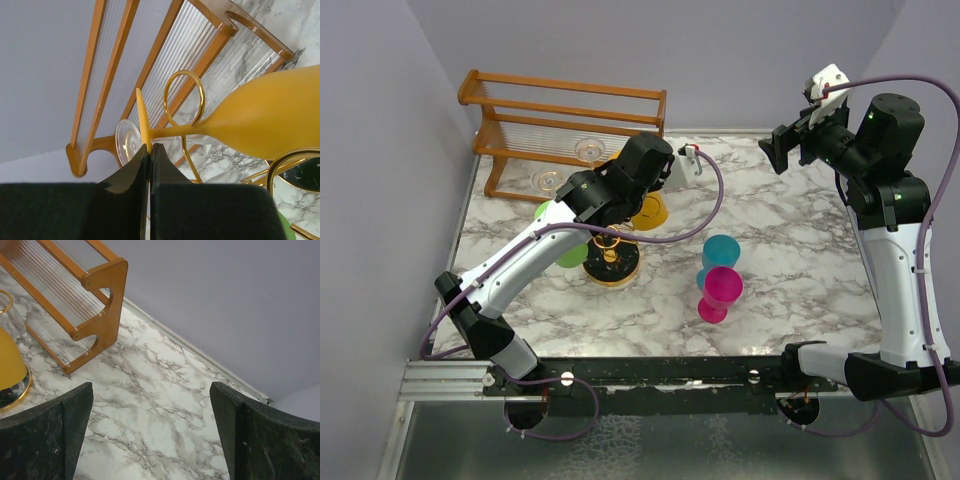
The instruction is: Place the wine glass upside down on the wine glass rack
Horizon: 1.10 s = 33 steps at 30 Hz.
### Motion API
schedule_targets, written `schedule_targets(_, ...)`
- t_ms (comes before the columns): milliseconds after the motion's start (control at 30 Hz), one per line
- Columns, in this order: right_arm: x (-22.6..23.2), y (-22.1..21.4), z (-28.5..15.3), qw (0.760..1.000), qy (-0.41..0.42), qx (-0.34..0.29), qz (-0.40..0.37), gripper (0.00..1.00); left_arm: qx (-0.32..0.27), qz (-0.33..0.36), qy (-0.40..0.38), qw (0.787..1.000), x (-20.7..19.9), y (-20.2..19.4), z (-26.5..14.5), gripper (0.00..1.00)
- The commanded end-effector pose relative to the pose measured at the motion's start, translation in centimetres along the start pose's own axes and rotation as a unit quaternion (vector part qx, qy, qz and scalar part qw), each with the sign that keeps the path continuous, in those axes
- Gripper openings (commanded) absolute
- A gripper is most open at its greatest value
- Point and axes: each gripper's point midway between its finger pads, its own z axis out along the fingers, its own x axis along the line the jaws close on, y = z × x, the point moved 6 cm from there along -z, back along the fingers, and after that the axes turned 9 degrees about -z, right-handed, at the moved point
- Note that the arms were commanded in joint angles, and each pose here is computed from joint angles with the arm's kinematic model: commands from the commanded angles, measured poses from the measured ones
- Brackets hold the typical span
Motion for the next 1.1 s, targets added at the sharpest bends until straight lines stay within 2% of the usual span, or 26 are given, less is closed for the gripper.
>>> schedule_targets(0, -0.2, 0.3, 0.0, 1.000, -0.002, -0.013, 0.001, 1.00, 0.006, -0.001, 0.040, 0.999, 1.5, -0.2, -0.6, 0.00)
schedule_targets(400, -0.1, 0.2, 0.0, 1.000, 0.001, -0.014, 0.001, 1.00, 0.009, 0.005, 0.039, 0.999, 1.1, 0.2, 0.4, 0.00)
schedule_targets(733, -0.1, 0.2, 0.0, 1.000, 0.000, -0.014, 0.000, 1.00, -0.020, 0.027, 0.008, 0.999, 0.6, 0.9, 0.6, 0.00)
schedule_targets(1067, -0.1, 0.2, 0.0, 1.000, 0.001, -0.014, 0.000, 1.00, -0.020, 0.040, 0.010, 0.999, 0.3, 1.3, 1.5, 0.00)
